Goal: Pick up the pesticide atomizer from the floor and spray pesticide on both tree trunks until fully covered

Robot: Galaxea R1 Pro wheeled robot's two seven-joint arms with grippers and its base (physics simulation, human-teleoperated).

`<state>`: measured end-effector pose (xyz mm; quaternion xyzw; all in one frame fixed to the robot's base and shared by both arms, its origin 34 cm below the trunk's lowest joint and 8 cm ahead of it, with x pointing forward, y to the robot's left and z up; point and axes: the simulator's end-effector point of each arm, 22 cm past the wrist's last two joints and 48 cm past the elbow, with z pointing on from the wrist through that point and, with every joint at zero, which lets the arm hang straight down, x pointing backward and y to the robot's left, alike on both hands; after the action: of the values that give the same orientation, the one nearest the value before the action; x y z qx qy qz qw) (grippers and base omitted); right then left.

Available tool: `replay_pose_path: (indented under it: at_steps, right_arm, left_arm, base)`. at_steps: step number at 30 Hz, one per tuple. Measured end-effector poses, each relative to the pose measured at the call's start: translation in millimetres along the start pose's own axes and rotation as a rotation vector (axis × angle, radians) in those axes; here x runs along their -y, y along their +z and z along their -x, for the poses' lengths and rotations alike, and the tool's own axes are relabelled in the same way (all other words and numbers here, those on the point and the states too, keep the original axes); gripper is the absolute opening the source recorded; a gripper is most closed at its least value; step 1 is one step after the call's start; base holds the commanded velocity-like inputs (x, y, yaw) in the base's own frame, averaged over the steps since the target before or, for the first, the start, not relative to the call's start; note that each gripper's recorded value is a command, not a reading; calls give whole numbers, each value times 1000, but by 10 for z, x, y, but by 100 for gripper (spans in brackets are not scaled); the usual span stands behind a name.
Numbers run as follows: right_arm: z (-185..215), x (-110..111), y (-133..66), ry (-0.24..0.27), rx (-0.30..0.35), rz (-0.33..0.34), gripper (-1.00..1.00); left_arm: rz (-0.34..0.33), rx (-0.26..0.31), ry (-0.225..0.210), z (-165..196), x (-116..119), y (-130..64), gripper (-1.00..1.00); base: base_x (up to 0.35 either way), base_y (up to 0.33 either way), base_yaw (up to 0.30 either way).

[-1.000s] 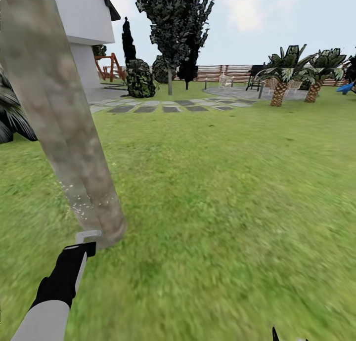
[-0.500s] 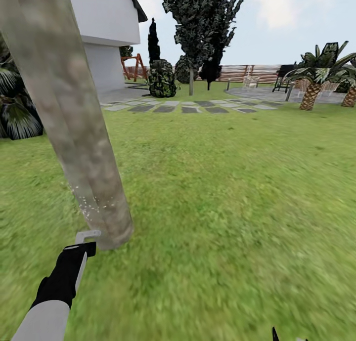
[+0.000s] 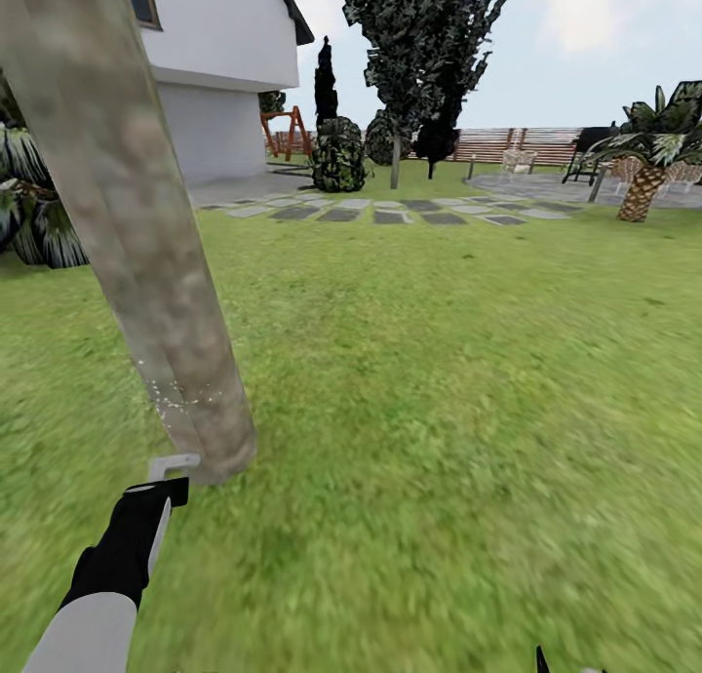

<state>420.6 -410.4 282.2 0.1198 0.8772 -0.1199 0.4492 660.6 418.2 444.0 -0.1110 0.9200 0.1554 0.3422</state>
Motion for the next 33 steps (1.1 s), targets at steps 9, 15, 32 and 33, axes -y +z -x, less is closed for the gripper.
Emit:
replay_pose_path:
  at_steps: [9, 15, 32, 33]
  right_arm:
    - [-1, 0, 0, 0, 0, 0, 100]
    - [0, 0, 0, 0, 0, 0, 100]
    - [-1, -1, 0, 0, 0, 0, 100]
    - [-1, -1, -1, 0, 0, 0, 100]
  left_arm:
    - [2, -1, 0, -4, -11, 3, -100]
    - [1, -3, 0, -13, -11, 6, -100]
    - [0, -3, 0, -13, 2, 4, -100]
    - [0, -3, 0, -13, 3, 4, -100]
  base:
    - [139, -267, 277]
    - [183, -238, 277]
    - [160, -241, 42]
    - [13, -268, 87]
